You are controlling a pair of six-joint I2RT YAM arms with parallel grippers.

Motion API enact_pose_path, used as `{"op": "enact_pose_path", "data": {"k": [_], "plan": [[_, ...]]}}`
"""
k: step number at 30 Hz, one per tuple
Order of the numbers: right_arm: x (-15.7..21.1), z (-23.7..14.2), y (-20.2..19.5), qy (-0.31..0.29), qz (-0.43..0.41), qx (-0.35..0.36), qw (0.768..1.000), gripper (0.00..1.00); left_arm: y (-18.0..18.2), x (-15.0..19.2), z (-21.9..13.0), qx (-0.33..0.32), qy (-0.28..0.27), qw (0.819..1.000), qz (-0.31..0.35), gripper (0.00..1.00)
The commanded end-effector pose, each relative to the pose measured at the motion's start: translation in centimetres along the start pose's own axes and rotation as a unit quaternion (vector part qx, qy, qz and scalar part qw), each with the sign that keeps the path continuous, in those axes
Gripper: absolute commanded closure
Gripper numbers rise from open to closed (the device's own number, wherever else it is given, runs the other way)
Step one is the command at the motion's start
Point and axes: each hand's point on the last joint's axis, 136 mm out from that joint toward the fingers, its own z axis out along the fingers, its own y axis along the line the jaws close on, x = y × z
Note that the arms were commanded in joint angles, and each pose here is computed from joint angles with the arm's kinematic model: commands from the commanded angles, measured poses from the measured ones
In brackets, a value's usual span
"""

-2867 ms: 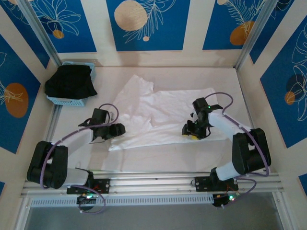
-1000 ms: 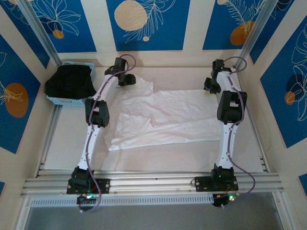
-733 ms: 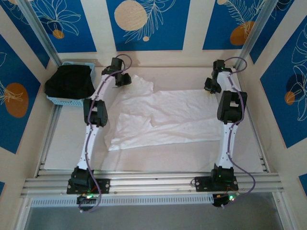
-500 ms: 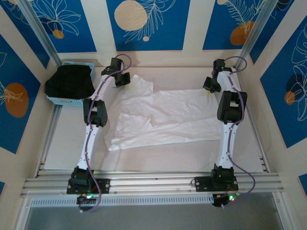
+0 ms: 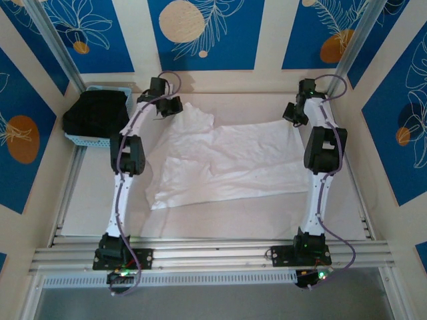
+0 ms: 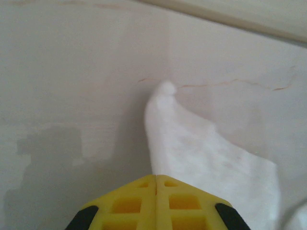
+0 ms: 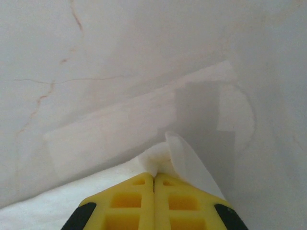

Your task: Fold the inside-out t-shirt

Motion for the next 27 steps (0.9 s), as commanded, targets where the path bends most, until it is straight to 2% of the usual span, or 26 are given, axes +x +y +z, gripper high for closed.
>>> {"op": "enact_pose_path", "data": {"k": [1, 9, 17, 27], "plan": [[-1.3, -3.5, 0.8, -0.032, 0.002, -0.029, 0.999, 1.00, -3.3, -4.0, -5.4, 0.035, -0.055, 0.997, 0.031, 1.00], [0.2, -5.6, -0.5, -0.034, 0.001, -0.035, 0.999, 1.00, -5.0, -2.4, -10.5, 0.041, -0.064, 0.996, 0.042, 1.00], [2.2, -7.8, -1.8, -0.031, -0.019, -0.016, 0.999, 1.00, -7.3, 0.4, -15.8, 0.081, -0.094, 0.991, 0.045, 1.00], [6.0, -9.1, -4.0, -0.004, -0.017, 0.020, 1.000, 0.99, -8.5, 7.9, -19.9, 0.120, -0.087, 0.989, 0.011, 1.00]]}}
